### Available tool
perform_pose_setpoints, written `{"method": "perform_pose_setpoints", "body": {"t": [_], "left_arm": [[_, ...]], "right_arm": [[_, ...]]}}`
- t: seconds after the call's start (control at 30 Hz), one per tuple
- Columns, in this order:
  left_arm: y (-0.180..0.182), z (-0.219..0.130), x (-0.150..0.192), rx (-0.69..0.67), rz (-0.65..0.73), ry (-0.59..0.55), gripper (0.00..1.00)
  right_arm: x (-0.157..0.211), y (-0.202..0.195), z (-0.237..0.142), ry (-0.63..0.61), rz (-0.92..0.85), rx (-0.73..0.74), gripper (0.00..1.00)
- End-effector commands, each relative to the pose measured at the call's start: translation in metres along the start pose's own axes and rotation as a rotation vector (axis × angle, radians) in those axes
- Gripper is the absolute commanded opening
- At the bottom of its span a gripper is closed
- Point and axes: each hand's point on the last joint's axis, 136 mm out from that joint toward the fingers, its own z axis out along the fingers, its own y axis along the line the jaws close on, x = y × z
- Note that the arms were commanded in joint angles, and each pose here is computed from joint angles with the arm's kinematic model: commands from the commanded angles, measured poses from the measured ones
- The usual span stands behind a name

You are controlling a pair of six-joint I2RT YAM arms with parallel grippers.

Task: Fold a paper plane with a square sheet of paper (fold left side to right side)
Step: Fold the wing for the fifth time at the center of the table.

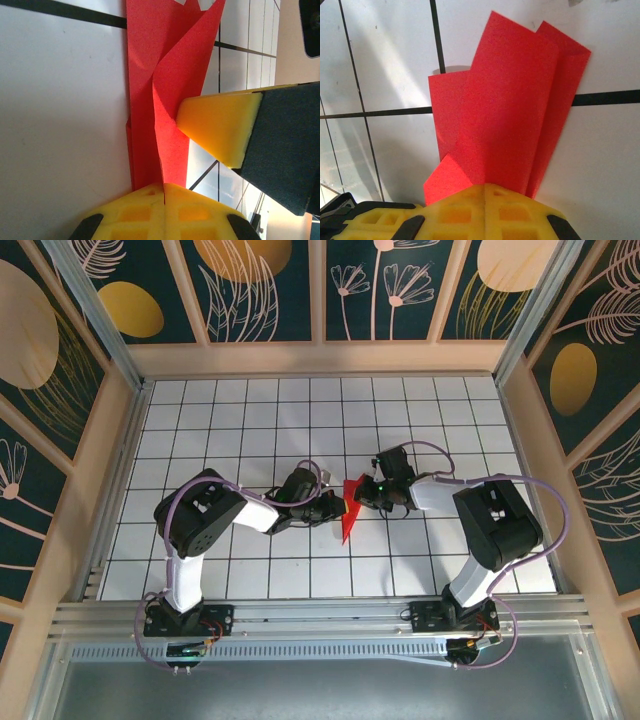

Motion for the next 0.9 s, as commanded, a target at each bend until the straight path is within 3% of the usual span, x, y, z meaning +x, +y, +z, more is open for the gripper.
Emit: {"method": "perform_pose_setpoints", "body": {"t": [0.0,0.4,0.87], "left_arm": [[0.049,0.012,0.012,-0.145,-0.050,0.020,0.00],[0.041,0.009,0.011,-0.126,-0.046,0.012,0.00],[-0.011,-0.044,-0.023,-0.150,0.045,-0.121,0.17]], "right_arm": [[0.009,-0.012,0.005,0.013,-0.001,0.035,0.00],[0.026,-0.032,0.010,0.038,0.023,0.072,0.00],[0.037,-0.042,0.010,0.036,0.015,0.071,0.00]]}}
